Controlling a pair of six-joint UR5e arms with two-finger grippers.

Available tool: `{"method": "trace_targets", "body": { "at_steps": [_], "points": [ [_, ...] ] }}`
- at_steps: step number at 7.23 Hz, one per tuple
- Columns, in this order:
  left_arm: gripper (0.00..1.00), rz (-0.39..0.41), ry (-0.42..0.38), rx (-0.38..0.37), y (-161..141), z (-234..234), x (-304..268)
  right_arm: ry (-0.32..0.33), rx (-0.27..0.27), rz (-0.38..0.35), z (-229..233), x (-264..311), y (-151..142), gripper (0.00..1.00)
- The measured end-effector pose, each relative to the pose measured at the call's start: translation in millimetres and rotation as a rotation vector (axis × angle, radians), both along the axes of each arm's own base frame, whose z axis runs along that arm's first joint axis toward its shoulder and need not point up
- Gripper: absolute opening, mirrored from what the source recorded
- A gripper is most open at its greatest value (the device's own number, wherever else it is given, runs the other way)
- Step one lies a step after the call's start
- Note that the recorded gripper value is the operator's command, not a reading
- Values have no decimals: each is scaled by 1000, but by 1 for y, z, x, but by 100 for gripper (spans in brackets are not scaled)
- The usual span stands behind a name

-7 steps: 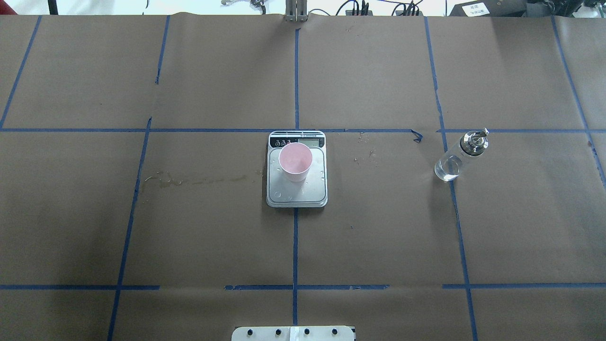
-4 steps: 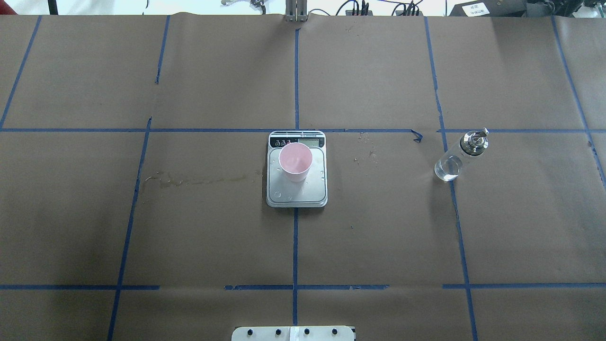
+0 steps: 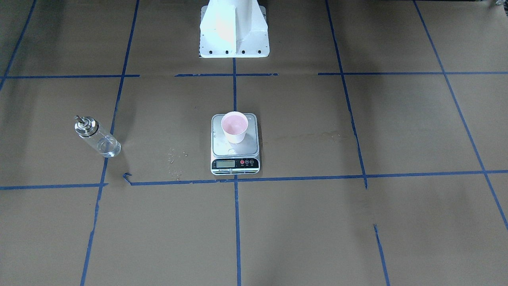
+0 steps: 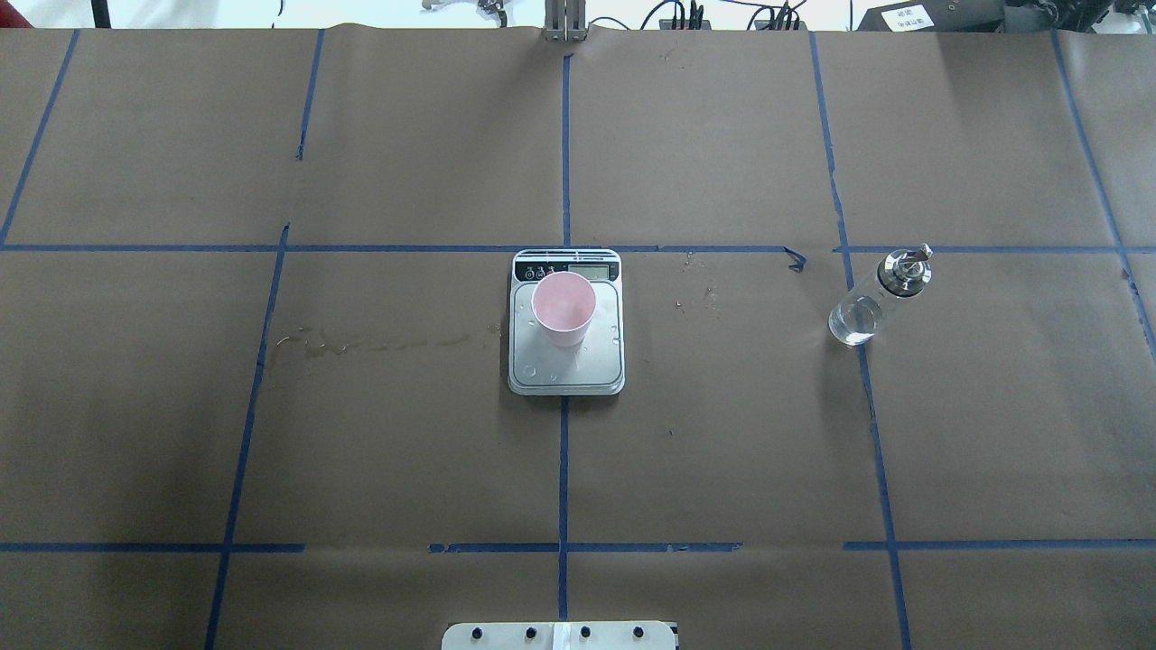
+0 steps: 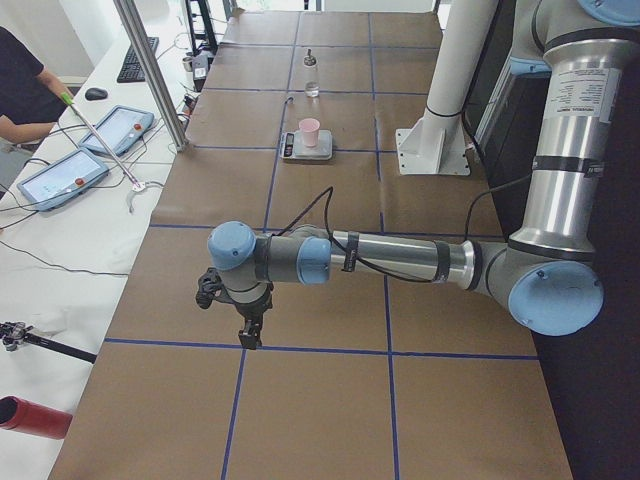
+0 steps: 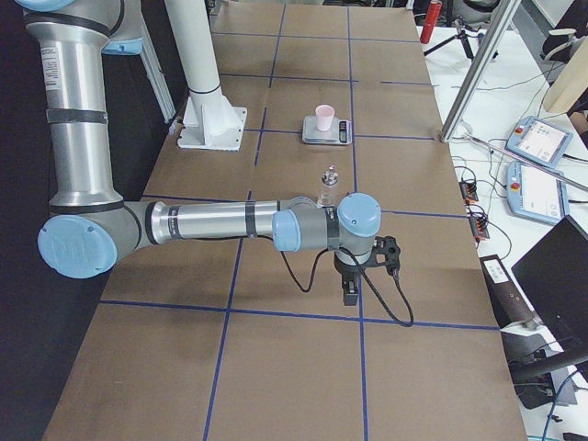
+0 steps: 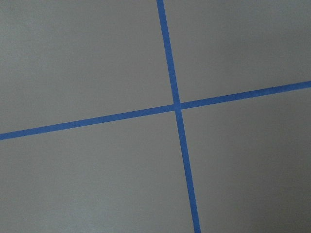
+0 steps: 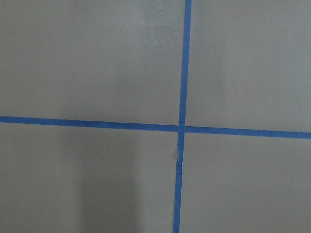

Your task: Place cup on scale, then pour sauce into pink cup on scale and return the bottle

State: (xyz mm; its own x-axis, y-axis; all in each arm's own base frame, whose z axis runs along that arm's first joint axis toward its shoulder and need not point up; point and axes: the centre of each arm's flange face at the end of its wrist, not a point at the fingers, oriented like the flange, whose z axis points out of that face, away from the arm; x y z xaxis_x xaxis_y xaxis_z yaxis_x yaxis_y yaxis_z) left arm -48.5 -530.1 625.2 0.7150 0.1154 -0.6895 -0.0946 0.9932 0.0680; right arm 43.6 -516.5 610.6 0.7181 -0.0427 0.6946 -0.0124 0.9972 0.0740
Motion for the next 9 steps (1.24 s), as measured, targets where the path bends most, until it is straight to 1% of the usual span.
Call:
{"method": "trace_targets", "body": {
  "at_steps": [3, 9],
  "points": [
    [100, -16, 38, -26, 4, 2, 3, 0, 3, 0, -1, 0, -1, 100],
    [100, -15, 44, -19, 4, 1, 3, 0, 4, 0, -2, 0, -2, 100]
  ]
}}
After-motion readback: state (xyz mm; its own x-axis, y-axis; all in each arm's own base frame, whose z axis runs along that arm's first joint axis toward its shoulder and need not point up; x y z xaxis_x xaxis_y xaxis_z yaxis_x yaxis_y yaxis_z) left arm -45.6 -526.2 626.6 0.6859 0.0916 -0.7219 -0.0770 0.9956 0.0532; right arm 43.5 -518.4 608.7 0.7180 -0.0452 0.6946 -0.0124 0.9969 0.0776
